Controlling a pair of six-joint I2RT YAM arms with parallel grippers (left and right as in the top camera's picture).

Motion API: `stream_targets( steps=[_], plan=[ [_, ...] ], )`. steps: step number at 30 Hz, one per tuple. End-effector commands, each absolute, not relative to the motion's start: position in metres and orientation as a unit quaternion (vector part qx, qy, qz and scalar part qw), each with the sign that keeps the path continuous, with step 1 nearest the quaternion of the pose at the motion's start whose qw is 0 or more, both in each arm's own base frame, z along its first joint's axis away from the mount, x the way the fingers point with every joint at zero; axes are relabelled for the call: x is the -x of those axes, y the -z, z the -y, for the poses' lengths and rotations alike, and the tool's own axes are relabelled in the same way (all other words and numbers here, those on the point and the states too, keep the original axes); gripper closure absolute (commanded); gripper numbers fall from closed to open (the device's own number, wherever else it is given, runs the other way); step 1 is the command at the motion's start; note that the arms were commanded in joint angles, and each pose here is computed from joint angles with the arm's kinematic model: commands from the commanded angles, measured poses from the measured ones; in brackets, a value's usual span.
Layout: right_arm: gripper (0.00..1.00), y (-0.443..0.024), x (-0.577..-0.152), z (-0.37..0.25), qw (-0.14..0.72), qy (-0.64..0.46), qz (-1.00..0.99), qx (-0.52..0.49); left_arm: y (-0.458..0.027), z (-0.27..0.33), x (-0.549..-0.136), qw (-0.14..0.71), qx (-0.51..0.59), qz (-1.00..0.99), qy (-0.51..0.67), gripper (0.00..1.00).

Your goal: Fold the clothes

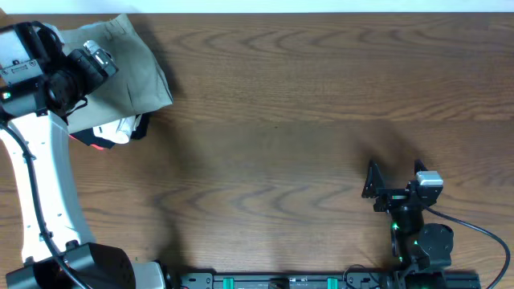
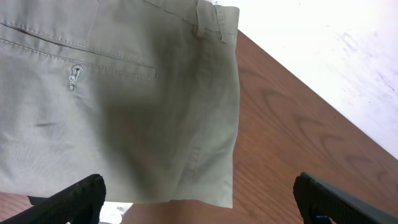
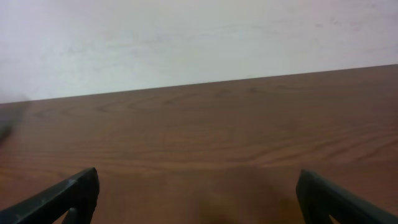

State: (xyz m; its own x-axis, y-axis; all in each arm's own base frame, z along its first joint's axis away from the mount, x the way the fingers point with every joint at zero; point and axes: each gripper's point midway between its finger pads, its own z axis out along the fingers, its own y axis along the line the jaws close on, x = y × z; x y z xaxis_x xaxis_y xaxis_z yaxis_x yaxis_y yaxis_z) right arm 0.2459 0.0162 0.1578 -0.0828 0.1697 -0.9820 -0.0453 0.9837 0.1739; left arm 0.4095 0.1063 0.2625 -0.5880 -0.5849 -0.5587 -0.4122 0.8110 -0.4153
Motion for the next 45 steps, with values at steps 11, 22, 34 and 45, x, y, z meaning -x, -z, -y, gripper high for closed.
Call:
stream_targets(
  steps=[11,22,34,45],
  plan=[
    [0.01,-0.157,-0.246,-0.015,0.676,-0.079,-0.731,-0.045,-0.271,-0.103,-0.406,0.363,0.278,-0.880,0.124,0.02],
    [0.01,-0.157,-0.246,-0.015,0.676,-0.079,-0.731,-0.045,-0.271,-0.103,-0.406,0.363,0.278,-0.880,0.124,0.02],
    [0.01,-0.157,-0.246,-0.015,0.676,-0.079,-0.731,-0.045,-0.280,-0.091,-0.384,0.377,0.271,-0.877,0.125,0.02],
    [0.01,-0.157,-0.246,-0.015,0.676,-0.079,-0.731,-0.045,-0.247,-0.053,-0.279,0.390,0.266,-0.873,0.125,0.02]
  ],
)
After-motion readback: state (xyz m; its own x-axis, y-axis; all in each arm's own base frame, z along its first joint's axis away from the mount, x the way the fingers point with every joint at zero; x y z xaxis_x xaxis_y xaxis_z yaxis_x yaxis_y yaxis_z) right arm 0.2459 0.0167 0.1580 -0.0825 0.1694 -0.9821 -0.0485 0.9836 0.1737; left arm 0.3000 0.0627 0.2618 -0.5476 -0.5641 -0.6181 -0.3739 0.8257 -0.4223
